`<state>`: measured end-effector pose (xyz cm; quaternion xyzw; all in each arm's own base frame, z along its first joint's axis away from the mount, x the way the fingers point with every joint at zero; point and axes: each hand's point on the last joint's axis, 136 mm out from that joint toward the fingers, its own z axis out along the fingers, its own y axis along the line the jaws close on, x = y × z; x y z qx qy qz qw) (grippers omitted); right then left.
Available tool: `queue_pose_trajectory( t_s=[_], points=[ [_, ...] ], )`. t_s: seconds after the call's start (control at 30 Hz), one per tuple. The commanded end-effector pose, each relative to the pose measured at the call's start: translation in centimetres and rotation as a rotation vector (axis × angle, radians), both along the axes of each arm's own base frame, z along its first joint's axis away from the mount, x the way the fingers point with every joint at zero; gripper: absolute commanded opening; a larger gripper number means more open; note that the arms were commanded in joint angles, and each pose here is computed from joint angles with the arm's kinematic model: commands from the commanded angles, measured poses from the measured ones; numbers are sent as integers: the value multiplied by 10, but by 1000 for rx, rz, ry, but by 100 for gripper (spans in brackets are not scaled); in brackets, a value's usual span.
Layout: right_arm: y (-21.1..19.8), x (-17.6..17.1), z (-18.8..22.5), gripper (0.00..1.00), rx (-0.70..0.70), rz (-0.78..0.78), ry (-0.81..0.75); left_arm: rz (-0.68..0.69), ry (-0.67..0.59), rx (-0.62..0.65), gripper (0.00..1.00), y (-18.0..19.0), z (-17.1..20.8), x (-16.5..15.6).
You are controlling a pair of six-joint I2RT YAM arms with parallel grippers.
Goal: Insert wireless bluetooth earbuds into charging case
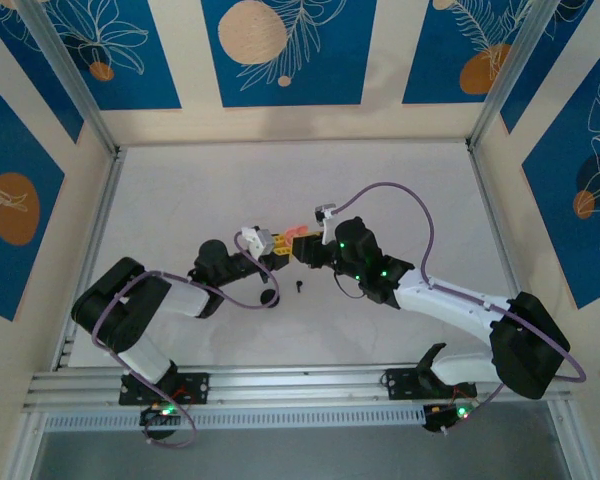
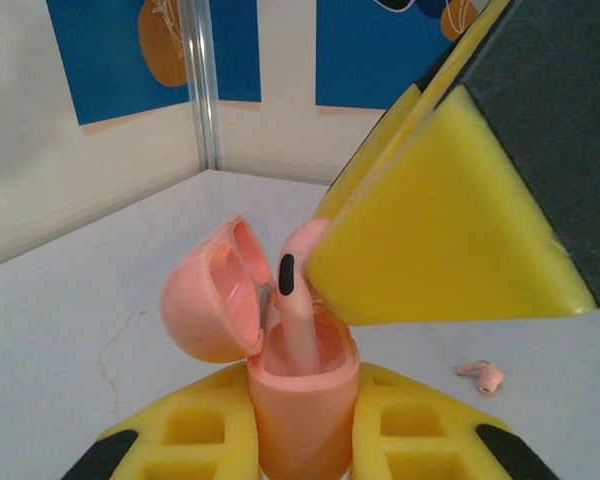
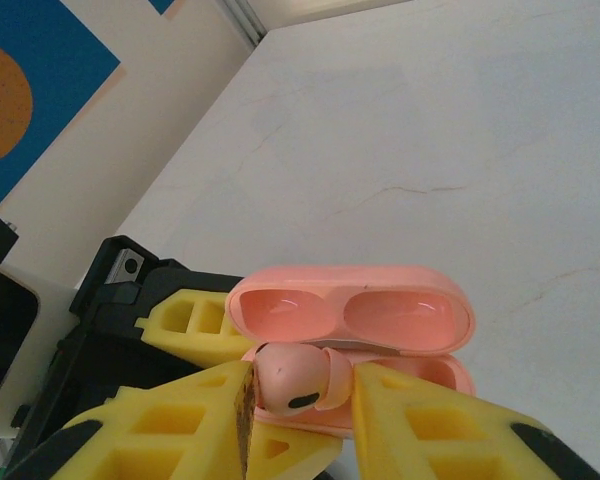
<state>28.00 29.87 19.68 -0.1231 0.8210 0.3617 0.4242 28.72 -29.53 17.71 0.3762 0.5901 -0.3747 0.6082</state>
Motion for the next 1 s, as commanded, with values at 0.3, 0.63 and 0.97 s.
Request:
queue_pose_trajectory(
  t_s=[0.3, 0.63, 0.97],
  points=[
    [1, -10, -20, 32, -107, 106, 45, -112, -158, -97, 13, -10, 52, -18],
    [2, -9, -1, 45, -36, 125, 43, -116, -157, -92, 14, -10, 50, -20],
    [-18, -28, 44, 47, 60, 182, 86, -114, -209, -63, 14, -6, 47, -27]
  ],
)
